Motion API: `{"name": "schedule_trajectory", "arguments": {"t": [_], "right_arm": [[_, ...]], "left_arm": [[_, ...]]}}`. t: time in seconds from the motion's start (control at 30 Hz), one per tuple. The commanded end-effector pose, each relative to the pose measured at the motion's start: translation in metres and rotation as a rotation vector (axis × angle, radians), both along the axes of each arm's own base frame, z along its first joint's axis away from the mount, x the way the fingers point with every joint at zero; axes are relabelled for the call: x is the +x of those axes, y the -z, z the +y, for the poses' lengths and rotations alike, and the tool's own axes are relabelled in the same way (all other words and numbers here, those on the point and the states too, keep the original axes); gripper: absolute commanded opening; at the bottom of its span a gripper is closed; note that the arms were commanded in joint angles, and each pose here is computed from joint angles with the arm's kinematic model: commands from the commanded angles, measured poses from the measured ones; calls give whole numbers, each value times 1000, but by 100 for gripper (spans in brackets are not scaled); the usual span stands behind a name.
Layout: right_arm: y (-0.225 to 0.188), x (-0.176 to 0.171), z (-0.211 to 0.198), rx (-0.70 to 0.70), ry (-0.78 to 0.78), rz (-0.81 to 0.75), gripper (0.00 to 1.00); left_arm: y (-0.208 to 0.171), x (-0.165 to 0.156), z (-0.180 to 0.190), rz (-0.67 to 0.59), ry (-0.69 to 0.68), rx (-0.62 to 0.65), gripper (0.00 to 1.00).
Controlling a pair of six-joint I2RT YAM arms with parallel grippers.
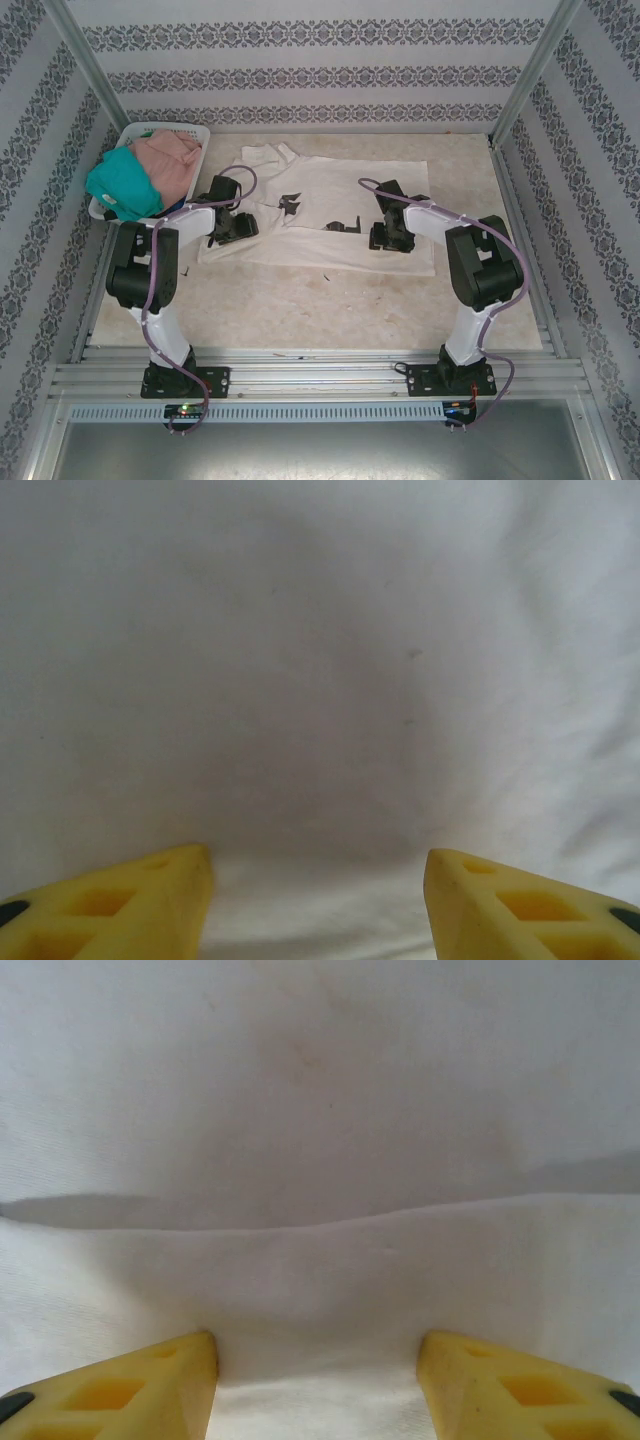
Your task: Fold and stack the t-shirts
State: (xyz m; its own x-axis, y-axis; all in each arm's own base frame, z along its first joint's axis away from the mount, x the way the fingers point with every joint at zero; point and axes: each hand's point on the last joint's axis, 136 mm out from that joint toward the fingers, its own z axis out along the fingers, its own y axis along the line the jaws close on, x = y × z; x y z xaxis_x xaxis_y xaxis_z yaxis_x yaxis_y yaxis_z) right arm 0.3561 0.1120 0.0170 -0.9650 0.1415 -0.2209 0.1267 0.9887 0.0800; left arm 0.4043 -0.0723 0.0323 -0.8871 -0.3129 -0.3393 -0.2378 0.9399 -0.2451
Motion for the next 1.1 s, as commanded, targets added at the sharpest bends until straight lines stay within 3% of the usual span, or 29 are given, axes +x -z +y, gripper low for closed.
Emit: {"name": "schedule_trajectory", "arguments": {"t": [0.0, 0.3, 0.63, 0.7, 0.83, 0.93, 1.0, 1.03, 1.07], "right_arm": [[-5, -6, -6, -1, 46, -28, 58], [6, -59, -15, 12, 39, 75, 59], [8, -137, -19, 4, 33, 164, 60], [7, -148, -20, 11, 33, 166, 60], [-10, -148, -31, -42, 31, 139, 60], [-42, -122, -34, -29, 25, 36, 60], [-70, -95, -39, -5, 36, -58, 60], [-82, -81, -43, -10, 49, -103, 60], [-94, -66, -49, -12, 64, -147, 61]], "left_arm": [[13, -14, 12, 37, -60, 27, 60], [39, -89, 33, 220, -101, 110, 64], [30, -160, 40, 269, -152, 85, 66], [19, -159, 30, 224, -143, 19, 66], [-5, -166, 37, 203, -149, 57, 69], [-35, -147, 42, 116, -134, 89, 72], [-60, -116, 36, 22, -115, 73, 76], [-70, -100, 32, -12, -101, 63, 84], [-82, -82, 28, -43, -87, 63, 100]]}}
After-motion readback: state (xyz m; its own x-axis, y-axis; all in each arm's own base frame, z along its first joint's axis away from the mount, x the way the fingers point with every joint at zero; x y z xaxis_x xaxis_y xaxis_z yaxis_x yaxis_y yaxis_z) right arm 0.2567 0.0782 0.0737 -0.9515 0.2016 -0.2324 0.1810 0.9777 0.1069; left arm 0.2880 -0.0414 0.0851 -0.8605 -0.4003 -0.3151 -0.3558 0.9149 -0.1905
